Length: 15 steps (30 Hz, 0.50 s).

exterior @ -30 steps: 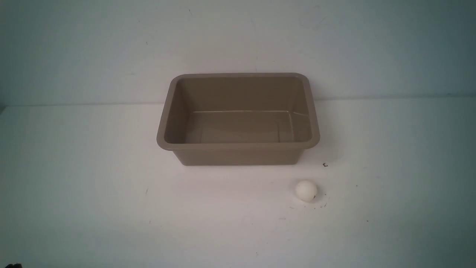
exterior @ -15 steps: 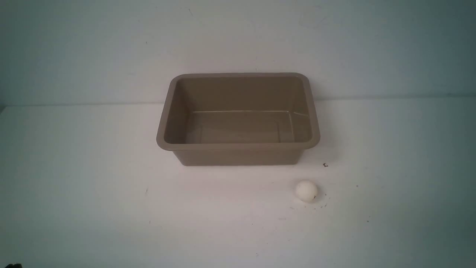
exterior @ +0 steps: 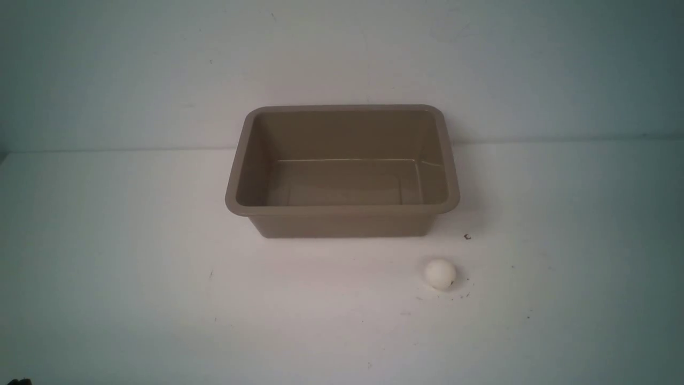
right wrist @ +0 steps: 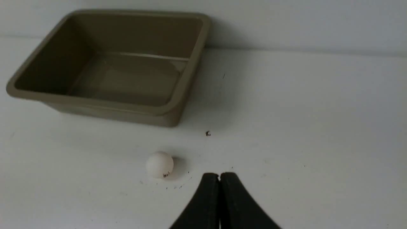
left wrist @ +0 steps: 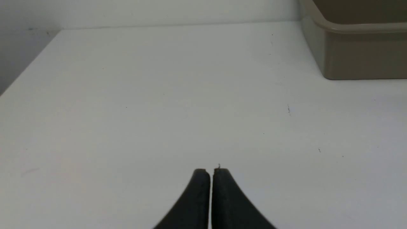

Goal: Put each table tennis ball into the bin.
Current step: Use the right arm to clamp the table tennis ball closest to it

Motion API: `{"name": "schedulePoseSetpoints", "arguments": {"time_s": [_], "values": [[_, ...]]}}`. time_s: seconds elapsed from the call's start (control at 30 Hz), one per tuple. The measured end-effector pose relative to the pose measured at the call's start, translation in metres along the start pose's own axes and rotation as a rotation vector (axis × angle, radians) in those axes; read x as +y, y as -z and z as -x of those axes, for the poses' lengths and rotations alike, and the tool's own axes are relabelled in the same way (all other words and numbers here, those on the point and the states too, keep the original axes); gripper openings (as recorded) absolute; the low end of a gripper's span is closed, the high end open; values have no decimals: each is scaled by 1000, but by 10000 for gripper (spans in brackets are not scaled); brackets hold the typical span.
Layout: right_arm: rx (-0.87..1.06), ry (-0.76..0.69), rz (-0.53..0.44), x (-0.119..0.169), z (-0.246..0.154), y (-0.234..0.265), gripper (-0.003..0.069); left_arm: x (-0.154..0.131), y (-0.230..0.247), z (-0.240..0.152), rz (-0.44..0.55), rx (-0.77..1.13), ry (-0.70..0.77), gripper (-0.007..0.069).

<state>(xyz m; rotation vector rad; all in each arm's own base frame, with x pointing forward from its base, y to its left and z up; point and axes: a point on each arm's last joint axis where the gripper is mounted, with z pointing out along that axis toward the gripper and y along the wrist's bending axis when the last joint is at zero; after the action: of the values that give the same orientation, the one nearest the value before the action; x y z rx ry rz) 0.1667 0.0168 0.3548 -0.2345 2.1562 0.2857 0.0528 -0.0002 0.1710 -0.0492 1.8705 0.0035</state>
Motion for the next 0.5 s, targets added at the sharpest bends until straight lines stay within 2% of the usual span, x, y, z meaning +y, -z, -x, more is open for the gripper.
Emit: {"name": "schedulePoseSetpoints", "arguments": {"time_s": [0.17, 0.33, 0.43, 0.5], "values": [[134, 62, 121, 5, 13, -40, -12, 0, 0, 0, 0, 0, 0, -4], [315, 199, 207, 35, 10, -82, -12, 0, 0, 0, 0, 0, 0, -4], [429, 318, 193, 61, 3, -99, -11, 0, 0, 0, 0, 0, 0, -4], [483, 410, 132, 80, -3, -108, -10, 0, 0, 0, 0, 0, 0, -4]]}}
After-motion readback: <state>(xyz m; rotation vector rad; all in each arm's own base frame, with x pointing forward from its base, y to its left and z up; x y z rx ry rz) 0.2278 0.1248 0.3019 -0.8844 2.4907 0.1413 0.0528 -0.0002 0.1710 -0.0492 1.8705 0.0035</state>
